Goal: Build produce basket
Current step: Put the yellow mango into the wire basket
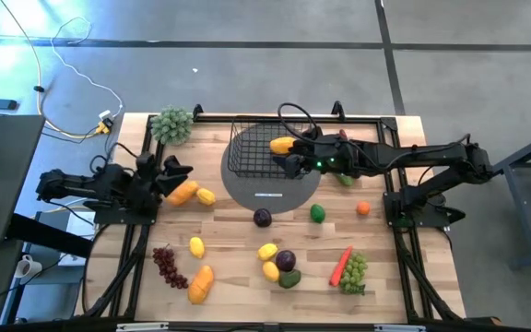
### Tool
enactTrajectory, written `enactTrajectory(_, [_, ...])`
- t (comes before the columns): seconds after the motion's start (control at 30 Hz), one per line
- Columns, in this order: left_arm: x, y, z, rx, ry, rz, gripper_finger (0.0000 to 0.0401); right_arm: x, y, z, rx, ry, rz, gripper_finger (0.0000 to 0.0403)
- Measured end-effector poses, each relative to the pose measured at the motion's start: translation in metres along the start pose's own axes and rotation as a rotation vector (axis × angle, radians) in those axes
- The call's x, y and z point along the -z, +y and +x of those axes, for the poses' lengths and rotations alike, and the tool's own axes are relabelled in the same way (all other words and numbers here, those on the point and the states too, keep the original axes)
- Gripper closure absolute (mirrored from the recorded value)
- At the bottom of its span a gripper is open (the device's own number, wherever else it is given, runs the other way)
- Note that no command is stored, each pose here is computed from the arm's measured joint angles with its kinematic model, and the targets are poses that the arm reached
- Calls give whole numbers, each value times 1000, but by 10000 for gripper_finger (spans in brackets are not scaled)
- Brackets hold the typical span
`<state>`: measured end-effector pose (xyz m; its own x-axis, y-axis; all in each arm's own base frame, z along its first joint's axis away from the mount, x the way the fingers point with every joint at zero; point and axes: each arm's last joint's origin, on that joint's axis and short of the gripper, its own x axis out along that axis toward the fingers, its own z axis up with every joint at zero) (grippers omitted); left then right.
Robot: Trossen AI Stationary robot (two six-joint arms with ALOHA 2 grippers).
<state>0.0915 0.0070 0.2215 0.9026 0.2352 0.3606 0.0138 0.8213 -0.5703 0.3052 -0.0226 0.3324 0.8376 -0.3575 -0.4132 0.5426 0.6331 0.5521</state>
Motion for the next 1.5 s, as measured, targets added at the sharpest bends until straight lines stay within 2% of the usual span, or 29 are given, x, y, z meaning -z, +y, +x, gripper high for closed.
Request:
enactTrajectory(0.17, [-22, -15, 2, 5, -21, 84, 213, 1, -1, 0, 7, 7, 2, 38])
enactTrajectory(0.43, [-42, -24, -2, -162, 174, 185, 213, 1, -2, 0, 22, 9, -9, 38])
enactTrajectory(0.67, [-57, -31, -10, -255, 288, 123, 213, 3, -4, 0, 47, 29, -20, 38])
enactTrajectory(0.9, [-70, -41, -5, -344, 395, 83, 213, 3, -5, 0, 56, 26, -21, 38])
enactTrajectory(1.23, [-68, -45, 15, -518, 656, 172, 213, 6, -7, 0, 76, 51, -28, 38])
enactTrajectory(1.5, [-51, -39, 27, -585, 815, 216, 213, 7, -8, 0, 81, 71, -30, 38])
